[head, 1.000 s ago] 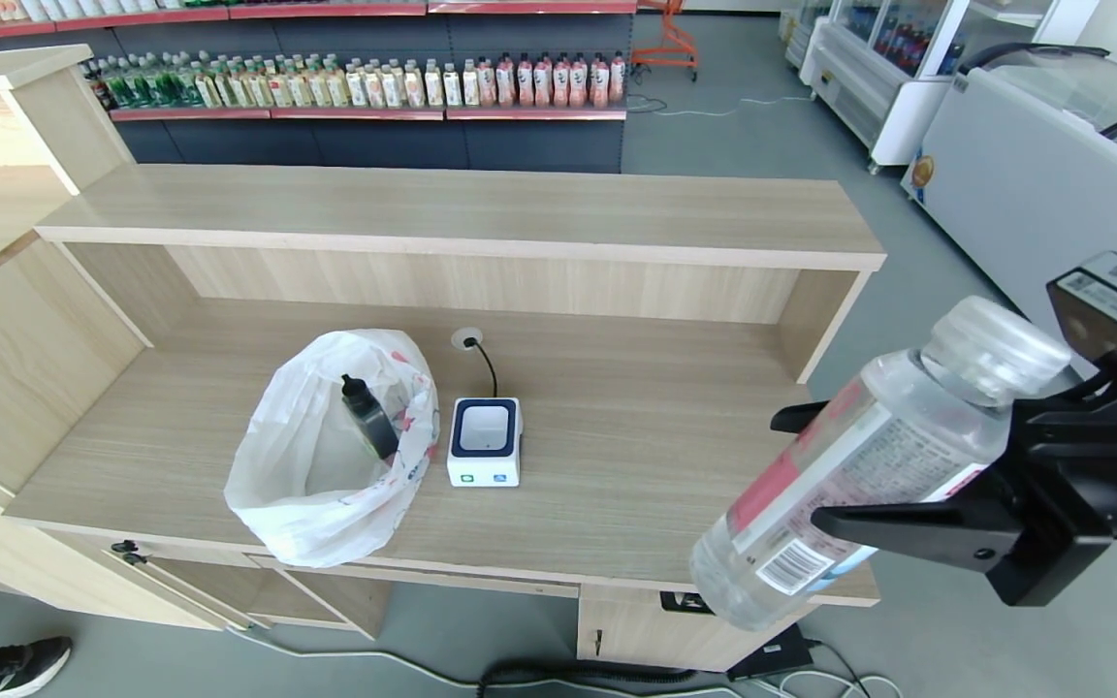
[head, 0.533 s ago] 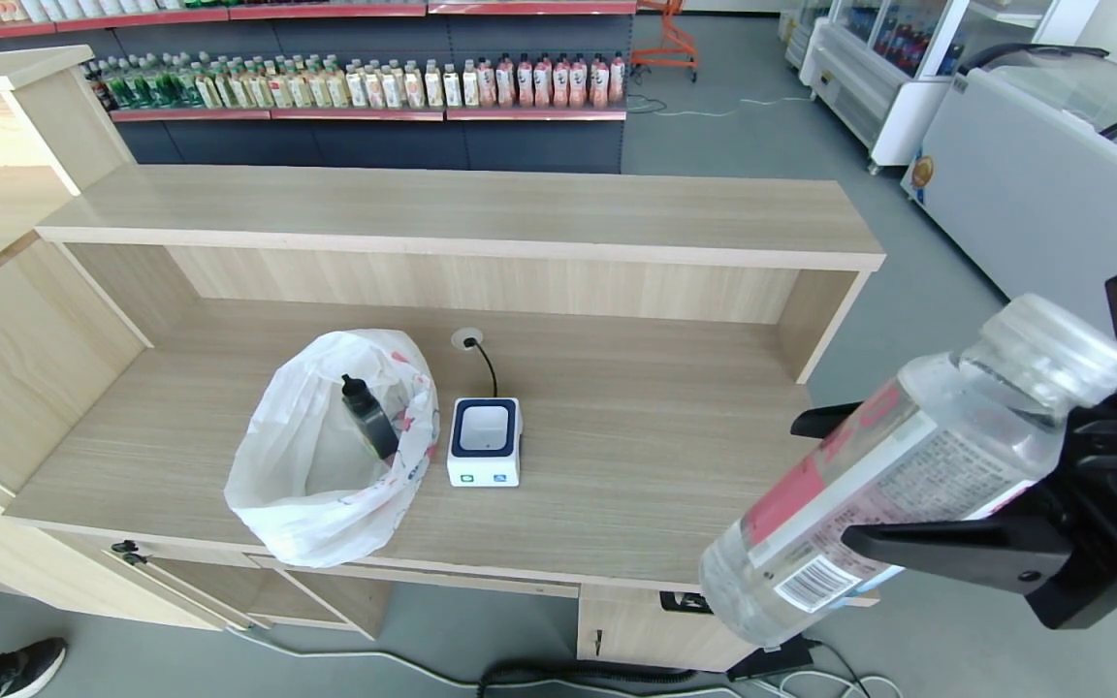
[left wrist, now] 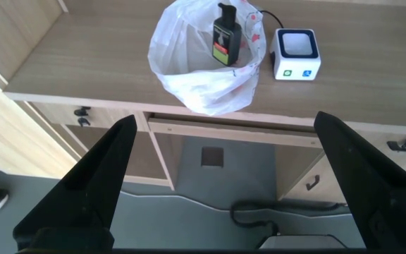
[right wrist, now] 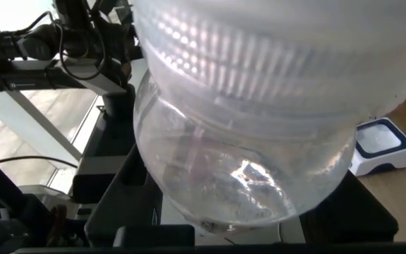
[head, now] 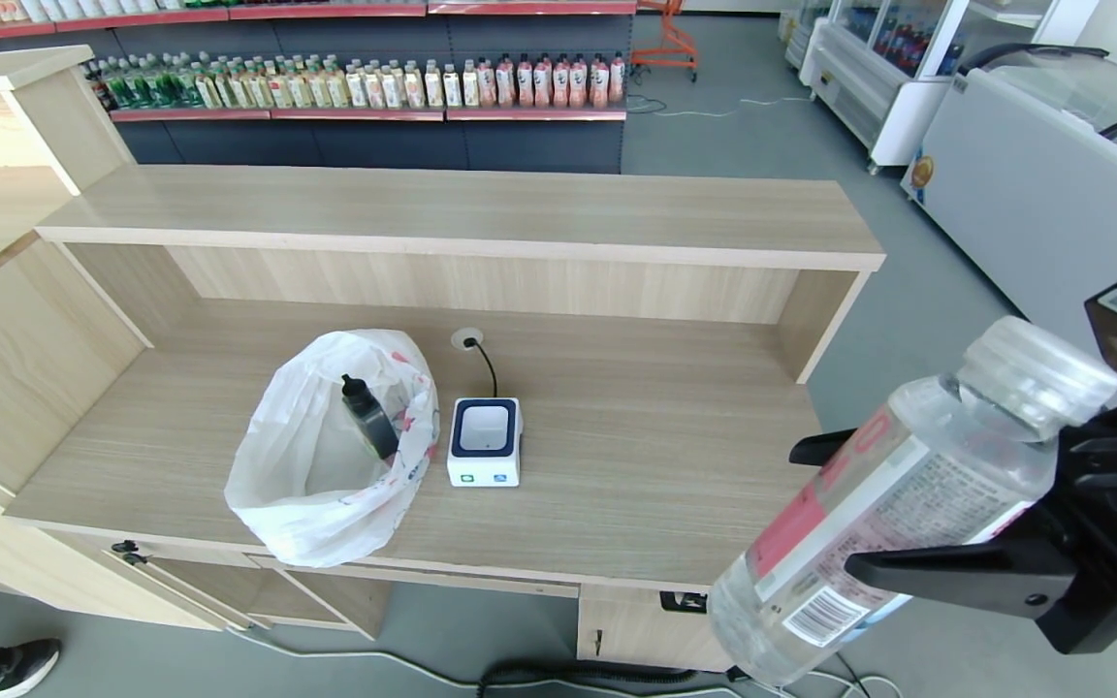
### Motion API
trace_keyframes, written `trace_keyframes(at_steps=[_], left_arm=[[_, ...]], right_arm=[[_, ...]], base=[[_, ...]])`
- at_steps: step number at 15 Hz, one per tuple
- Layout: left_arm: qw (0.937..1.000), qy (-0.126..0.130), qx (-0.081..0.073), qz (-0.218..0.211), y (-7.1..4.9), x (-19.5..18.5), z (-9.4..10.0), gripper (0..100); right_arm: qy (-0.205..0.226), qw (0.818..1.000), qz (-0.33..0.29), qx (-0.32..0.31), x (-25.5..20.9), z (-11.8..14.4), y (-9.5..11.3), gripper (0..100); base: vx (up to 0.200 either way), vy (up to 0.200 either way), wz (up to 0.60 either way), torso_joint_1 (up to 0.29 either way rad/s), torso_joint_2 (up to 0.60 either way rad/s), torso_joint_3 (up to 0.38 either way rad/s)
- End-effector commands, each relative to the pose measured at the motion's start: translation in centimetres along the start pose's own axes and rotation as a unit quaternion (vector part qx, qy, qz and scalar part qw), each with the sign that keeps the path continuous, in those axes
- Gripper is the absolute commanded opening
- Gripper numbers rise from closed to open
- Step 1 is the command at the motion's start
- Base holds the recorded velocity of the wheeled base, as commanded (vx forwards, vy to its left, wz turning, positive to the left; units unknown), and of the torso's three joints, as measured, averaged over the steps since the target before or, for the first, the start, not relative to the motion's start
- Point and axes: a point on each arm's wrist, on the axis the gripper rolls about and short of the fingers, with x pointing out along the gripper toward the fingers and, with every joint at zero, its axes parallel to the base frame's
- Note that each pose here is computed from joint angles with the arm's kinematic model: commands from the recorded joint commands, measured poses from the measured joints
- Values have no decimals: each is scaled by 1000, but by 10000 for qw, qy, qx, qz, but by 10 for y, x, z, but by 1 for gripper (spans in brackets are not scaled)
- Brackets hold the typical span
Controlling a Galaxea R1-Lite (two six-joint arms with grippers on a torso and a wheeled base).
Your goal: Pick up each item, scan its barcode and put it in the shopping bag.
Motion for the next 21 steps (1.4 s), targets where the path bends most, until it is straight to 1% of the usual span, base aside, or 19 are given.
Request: trace_keyframes(at_steps=[1, 10, 16, 18, 20, 21], left_arm=[[10000, 0, 0, 0, 0, 0, 0, 100], [10000, 0, 0, 0, 0, 0, 0, 100], [10000, 0, 0, 8, 0, 0, 0, 100], [10000, 0, 0, 8, 0, 0, 0, 100], [10000, 0, 0, 0, 0, 0, 0, 100], [10000, 0, 0, 0, 0, 0, 0, 100]], right_arm=[[3, 10000, 4, 7, 0, 0, 0, 0], [15, 10000, 14, 34, -1, 2, 2, 0], [31, 10000, -7, 55, -4, 5, 8, 0], [68, 9998, -133, 97, -6, 4, 4, 0], [170, 9981, -544, 236, -19, 1, 0, 0], [249, 9960, -764, 382, -29, 3, 2, 0]], base=[[0, 0, 0, 0, 0, 0], [0, 0, 0, 0, 0, 0], [0, 0, 0, 0, 0, 0], [0, 0, 0, 0, 0, 0], [0, 0, 0, 0, 0, 0], [0, 0, 0, 0, 0, 0]])
